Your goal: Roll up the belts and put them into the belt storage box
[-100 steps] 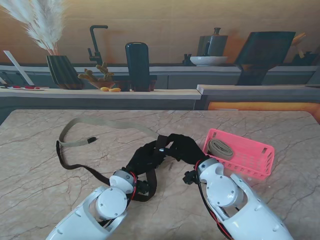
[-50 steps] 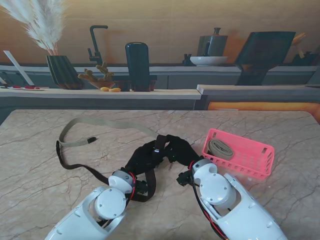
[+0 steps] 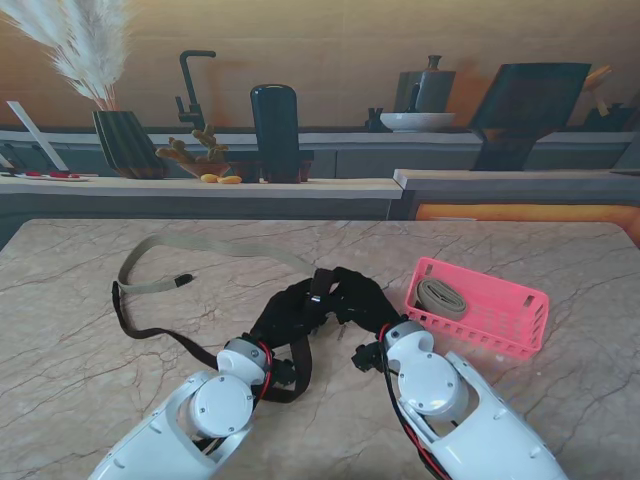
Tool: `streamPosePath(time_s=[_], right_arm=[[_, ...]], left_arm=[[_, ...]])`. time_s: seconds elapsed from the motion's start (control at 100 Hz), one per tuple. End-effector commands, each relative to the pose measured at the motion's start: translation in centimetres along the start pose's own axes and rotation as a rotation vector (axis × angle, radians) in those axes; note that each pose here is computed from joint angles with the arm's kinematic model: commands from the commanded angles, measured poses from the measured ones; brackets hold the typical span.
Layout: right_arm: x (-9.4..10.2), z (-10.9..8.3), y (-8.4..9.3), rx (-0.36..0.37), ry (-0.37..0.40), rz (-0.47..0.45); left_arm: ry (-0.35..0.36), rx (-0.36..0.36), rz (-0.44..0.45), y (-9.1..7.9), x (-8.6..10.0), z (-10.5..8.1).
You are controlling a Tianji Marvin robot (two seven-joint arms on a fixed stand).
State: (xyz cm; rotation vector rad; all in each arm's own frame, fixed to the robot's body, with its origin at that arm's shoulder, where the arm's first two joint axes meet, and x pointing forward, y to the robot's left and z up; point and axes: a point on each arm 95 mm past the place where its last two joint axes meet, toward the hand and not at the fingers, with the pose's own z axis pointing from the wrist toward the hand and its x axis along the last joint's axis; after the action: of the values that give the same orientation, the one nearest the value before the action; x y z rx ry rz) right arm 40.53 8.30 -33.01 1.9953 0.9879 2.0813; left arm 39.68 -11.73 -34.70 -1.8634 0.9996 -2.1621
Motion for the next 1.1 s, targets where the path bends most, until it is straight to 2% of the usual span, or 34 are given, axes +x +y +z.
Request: streamPosePath(time_s=[0.0, 0.32, 0.82, 1.09], right_arm=[[0.9, 0.0, -1.0, -0.004, 0.038, 0.020], [1.4, -0.2, -0.7, -0.071, 0.101, 0.018], [2.0, -0.5, -0.4, -0.103, 0.165, 0.036], [3.0, -1.3, 2.0, -0.202, 0.236, -0.040]], left_arm=[[0.003, -0.007, -0.002, 0.3, 0.3, 0.1], [-0.001, 0.000, -0.002, 0.1, 0.3, 0.1], [-0.013, 0.019, -0.022, 0.1, 0.3, 0.1], [-0.015, 0.027, -0.043, -1.1, 0.2, -0.7]])
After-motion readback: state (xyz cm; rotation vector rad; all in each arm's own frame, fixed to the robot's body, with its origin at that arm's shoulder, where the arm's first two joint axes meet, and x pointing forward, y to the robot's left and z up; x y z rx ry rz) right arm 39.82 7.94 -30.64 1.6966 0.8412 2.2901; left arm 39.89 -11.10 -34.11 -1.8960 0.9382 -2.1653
